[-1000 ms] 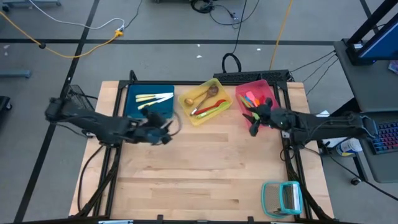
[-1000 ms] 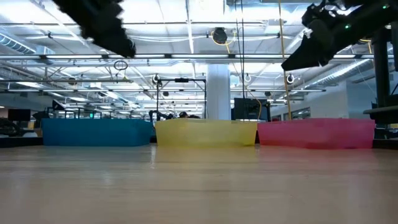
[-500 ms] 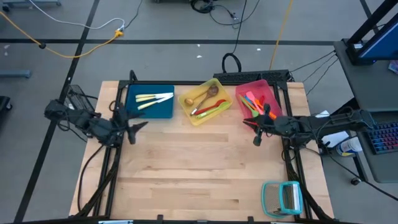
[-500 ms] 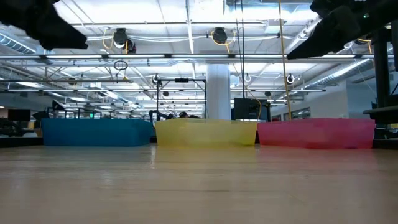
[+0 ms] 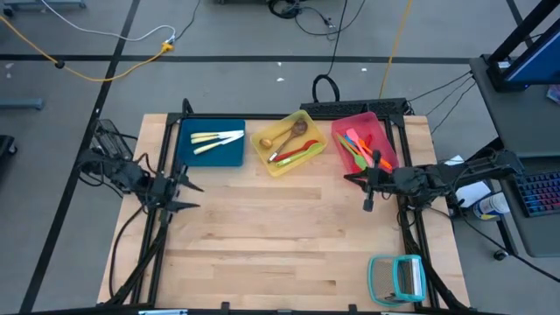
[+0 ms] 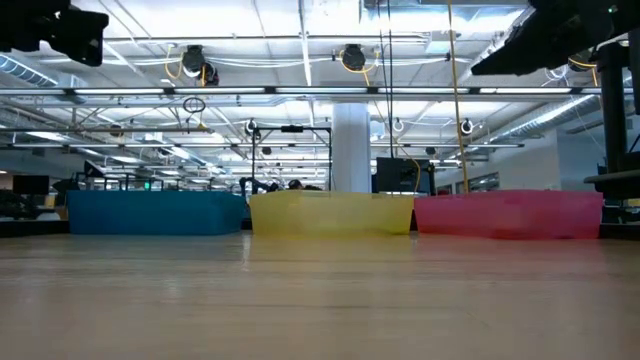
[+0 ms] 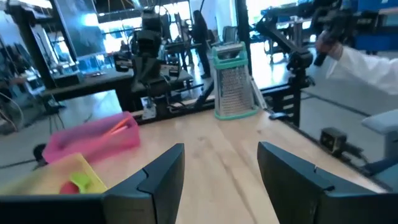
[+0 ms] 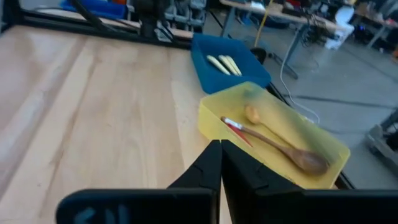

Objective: Pick & Place Kitchen Items
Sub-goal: Return to Home Position

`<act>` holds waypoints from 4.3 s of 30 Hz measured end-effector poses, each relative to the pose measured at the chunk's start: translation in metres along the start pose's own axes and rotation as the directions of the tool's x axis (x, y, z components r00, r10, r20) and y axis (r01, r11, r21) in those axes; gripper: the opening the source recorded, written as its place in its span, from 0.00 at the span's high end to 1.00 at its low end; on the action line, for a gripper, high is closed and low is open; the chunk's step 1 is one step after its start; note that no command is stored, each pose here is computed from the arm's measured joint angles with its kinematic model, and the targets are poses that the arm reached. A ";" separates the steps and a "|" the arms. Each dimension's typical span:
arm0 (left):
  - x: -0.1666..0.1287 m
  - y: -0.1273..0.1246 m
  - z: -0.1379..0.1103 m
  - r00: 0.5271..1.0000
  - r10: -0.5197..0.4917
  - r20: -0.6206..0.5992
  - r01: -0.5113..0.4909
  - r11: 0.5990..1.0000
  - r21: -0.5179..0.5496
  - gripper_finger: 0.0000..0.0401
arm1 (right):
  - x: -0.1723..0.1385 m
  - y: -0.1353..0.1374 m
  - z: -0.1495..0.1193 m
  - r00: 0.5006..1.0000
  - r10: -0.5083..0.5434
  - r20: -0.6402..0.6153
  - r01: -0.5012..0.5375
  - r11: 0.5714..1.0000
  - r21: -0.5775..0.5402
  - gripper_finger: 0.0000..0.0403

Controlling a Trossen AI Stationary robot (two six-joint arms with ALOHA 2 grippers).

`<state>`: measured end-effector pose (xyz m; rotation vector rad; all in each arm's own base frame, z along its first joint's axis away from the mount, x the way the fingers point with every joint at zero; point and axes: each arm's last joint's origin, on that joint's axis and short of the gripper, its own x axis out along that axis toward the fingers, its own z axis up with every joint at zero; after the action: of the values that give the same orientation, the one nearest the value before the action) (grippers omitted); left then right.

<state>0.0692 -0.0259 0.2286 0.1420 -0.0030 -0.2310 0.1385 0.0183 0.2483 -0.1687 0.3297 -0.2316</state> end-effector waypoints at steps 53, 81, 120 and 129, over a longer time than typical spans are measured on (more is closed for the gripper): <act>0.025 0.010 -0.053 0.972 0.219 0.089 -0.228 0.968 0.109 0.48 | -0.019 0.007 -0.082 0.893 0.198 0.403 -0.198 0.979 -0.041 1.00; 0.023 0.024 -0.064 0.970 0.244 -0.014 -0.244 0.966 -0.084 0.48 | -0.017 0.006 -0.086 0.917 0.133 0.376 -0.145 0.989 0.004 0.98; 0.023 0.024 -0.064 0.969 0.247 -0.004 -0.247 0.965 -0.084 0.48 | -0.019 0.005 -0.082 0.902 0.123 0.414 -0.144 0.989 0.021 0.99; 0.023 0.024 -0.064 0.969 0.247 -0.004 -0.247 0.965 -0.084 0.48 | -0.019 0.005 -0.082 0.902 0.123 0.414 -0.144 0.989 0.021 0.98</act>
<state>0.0987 0.0005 0.1687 0.0557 -0.0178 0.0181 0.0943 0.0173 0.1767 -0.1395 -0.0870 -0.0637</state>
